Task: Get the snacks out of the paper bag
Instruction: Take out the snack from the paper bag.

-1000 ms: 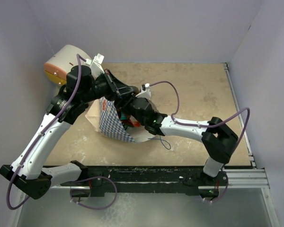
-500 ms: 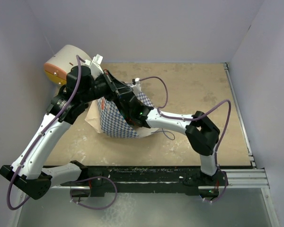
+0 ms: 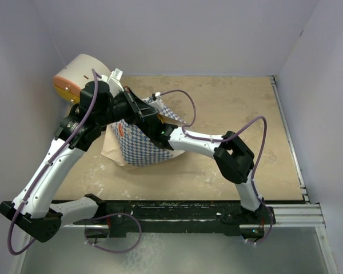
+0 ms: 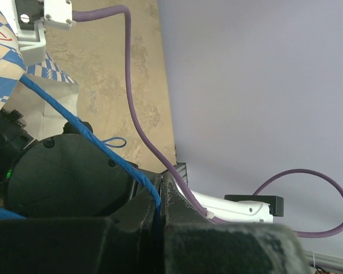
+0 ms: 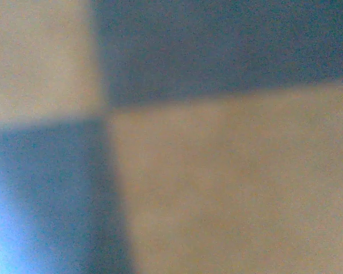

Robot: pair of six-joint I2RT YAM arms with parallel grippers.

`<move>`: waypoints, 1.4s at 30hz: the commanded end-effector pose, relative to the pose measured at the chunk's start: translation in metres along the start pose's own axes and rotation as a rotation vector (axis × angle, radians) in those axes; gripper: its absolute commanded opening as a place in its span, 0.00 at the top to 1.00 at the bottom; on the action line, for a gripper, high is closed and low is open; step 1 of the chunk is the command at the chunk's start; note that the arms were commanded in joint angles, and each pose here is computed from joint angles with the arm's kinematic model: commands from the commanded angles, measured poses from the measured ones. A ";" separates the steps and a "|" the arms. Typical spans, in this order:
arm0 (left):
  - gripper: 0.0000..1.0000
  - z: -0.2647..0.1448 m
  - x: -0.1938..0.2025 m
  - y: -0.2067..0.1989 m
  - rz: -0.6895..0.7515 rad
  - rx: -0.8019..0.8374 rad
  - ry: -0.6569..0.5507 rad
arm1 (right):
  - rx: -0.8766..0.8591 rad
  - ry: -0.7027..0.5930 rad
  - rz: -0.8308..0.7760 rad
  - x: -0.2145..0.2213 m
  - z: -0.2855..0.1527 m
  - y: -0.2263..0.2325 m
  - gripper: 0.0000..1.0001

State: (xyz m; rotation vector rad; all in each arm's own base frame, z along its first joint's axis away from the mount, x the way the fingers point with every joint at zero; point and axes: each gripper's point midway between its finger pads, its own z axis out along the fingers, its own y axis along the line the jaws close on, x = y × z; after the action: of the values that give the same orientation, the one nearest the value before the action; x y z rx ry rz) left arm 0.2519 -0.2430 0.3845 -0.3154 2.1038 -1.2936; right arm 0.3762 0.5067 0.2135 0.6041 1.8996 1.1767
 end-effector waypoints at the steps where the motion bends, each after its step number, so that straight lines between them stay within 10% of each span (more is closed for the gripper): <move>1: 1.00 -0.029 -0.002 -0.043 0.070 0.141 -0.021 | -0.060 -0.026 -0.016 -0.024 -0.020 0.019 1.00; 16: 1.00 -0.016 0.027 -0.046 0.200 0.187 0.212 | -0.072 -0.060 -0.053 -0.063 -0.105 -0.022 1.00; 42: 1.00 -0.068 0.034 -0.004 0.228 0.022 0.083 | -0.155 -0.030 -0.263 -0.084 -0.184 -0.031 1.00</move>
State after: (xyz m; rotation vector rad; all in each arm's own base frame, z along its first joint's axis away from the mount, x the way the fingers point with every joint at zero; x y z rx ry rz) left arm 0.1870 -0.2194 0.3795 -0.0596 2.1927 -1.2296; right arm 0.2747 0.3392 0.2509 0.3418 1.8152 1.1235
